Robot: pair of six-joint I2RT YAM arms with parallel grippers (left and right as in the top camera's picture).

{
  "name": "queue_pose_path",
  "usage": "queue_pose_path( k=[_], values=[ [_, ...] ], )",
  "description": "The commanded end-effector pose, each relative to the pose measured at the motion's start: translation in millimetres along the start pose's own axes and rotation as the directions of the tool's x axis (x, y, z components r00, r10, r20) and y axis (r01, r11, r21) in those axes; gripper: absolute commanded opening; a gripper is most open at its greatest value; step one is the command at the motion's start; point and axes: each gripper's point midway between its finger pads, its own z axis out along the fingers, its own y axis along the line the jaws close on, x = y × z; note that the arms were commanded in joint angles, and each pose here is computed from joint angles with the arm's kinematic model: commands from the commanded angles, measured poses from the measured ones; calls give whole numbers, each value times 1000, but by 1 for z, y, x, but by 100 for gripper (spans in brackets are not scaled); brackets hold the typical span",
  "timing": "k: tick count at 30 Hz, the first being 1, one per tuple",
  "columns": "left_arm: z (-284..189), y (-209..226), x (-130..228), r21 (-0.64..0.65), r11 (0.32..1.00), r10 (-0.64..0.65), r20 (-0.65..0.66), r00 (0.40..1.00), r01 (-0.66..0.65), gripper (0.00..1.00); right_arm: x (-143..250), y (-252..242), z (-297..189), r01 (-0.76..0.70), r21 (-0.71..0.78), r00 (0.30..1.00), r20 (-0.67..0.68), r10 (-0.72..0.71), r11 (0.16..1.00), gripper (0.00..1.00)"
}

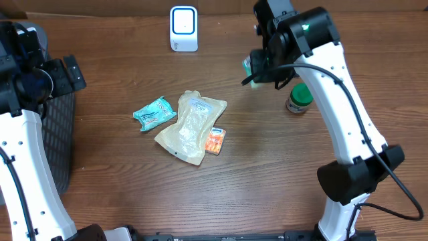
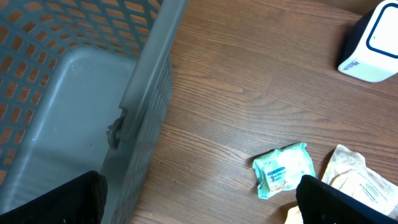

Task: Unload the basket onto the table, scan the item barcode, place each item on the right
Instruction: 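Hold the teal pack in front of the scanner window, then carry the teal pack right beside the jar and release it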

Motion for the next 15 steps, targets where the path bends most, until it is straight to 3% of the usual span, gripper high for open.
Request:
queue_pose_path(
  k=[1,8,15],
  values=[
    [-4,0,-6,-1,1000,23,20,1000,-23,100,17,-19,45,-43,74,992,-112,51,996,4],
    [-4,0,-6,-1,1000,22,20,1000,-22,100,43,-73,98,-133,304,969,-161,188,943,4],
    [-4,0,-6,-1,1000,23,20,1000,-23,100,40,-98,125,-151,361,973,-111,203,920,4]
  ],
)
